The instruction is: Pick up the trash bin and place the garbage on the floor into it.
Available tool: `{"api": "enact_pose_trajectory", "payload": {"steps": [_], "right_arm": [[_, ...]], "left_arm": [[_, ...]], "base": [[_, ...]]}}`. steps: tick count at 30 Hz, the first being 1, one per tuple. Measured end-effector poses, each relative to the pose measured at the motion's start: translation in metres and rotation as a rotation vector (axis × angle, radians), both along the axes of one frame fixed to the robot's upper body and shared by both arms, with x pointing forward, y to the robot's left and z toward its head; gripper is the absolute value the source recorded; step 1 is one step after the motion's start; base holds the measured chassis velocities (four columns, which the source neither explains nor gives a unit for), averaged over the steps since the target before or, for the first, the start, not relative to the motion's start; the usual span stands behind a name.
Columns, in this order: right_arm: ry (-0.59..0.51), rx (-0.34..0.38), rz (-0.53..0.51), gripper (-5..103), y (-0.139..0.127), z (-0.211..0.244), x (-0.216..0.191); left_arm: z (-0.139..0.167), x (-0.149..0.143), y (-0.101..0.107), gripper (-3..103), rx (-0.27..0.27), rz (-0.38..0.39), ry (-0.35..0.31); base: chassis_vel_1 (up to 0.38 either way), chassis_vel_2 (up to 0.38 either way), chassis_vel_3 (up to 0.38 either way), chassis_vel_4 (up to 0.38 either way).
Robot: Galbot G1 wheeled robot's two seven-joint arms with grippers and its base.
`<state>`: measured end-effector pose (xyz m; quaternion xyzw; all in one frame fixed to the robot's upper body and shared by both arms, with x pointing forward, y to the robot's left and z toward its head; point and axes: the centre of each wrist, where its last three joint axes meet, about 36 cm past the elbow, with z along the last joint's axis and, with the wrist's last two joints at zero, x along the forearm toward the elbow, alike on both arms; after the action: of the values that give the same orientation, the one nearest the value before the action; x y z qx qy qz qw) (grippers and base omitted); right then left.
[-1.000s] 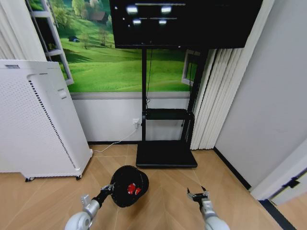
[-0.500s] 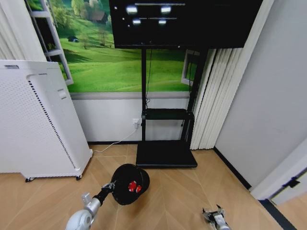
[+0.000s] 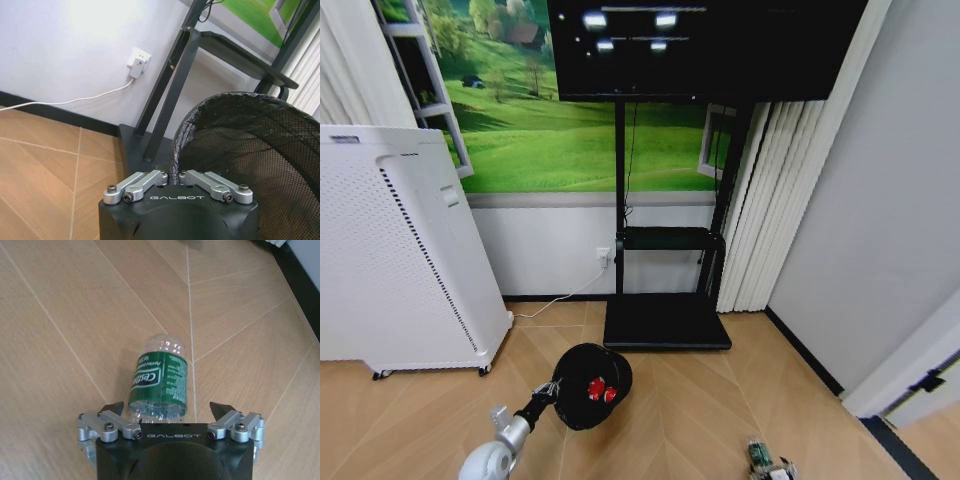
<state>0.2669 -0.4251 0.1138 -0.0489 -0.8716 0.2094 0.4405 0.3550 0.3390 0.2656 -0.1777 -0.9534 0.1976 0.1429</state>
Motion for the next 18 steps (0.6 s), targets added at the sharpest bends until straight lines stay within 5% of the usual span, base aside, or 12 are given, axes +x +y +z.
{"api": "enact_pose_trajectory", "payload": {"steps": [14, 18], "right_arm": [[0.039, 0.023, 0.014, 41, 0.008, -0.004, -0.011], [-0.029, 0.073, 0.028, 35, 0.02, 0.011, -0.012]], "left_arm": [[0.002, -0.003, 0.005, 3, 0.013, 0.007, -0.009], [-0.002, -0.004, 0.008, 3, 0.019, 0.016, -0.002]], "base": [[0.0, 0.0, 0.0, 0.0], [0.0, 0.0, 0.0, 0.0]]}}
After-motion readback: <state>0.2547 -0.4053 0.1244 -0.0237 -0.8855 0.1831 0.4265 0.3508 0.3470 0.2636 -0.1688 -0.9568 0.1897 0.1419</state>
